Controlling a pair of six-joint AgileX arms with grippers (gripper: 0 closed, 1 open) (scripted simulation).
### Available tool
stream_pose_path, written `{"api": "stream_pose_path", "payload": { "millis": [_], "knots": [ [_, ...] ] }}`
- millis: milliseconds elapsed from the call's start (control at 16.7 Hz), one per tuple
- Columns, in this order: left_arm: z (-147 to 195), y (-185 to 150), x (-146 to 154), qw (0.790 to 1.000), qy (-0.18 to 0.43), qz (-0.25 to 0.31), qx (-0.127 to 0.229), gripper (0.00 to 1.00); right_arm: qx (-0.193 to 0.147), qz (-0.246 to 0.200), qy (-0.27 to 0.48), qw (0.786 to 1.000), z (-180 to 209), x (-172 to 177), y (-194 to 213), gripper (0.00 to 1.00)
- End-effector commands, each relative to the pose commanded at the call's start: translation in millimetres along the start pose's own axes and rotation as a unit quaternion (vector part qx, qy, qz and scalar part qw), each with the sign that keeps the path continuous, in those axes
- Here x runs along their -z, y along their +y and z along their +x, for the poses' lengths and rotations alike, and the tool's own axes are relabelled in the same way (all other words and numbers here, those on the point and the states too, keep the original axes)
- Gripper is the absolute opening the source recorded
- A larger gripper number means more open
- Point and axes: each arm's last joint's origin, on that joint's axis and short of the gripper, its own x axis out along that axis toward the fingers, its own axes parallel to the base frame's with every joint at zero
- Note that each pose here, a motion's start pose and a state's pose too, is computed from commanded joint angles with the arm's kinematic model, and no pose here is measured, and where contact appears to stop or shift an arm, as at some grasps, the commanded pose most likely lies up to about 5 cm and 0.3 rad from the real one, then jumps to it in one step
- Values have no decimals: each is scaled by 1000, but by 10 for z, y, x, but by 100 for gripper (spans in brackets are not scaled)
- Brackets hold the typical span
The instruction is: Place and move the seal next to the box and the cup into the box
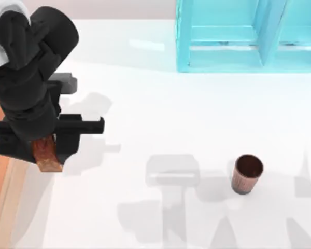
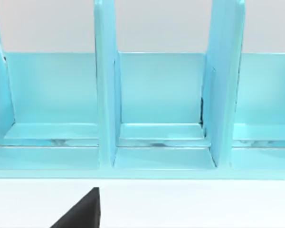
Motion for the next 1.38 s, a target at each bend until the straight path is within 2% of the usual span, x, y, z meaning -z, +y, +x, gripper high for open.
{"api": "stream_pose_path", "payload": {
  "millis": [180,660,900,1380],
  "knots": [
    [53,16,-2,1000,0,-1,0,0,0,0,0,1000,0,0,0,100],
    [641,6,1,1000,-1,0,0,0,0,0,0,1000,0,0,0,100],
    [650,6,2,1000,0,0,0,0,0,0,0,1000,0,0,0,100],
    [650,6,2,1000,0,0,0,60,0,0,0,1000,0,0,0,100]
  ]
}}
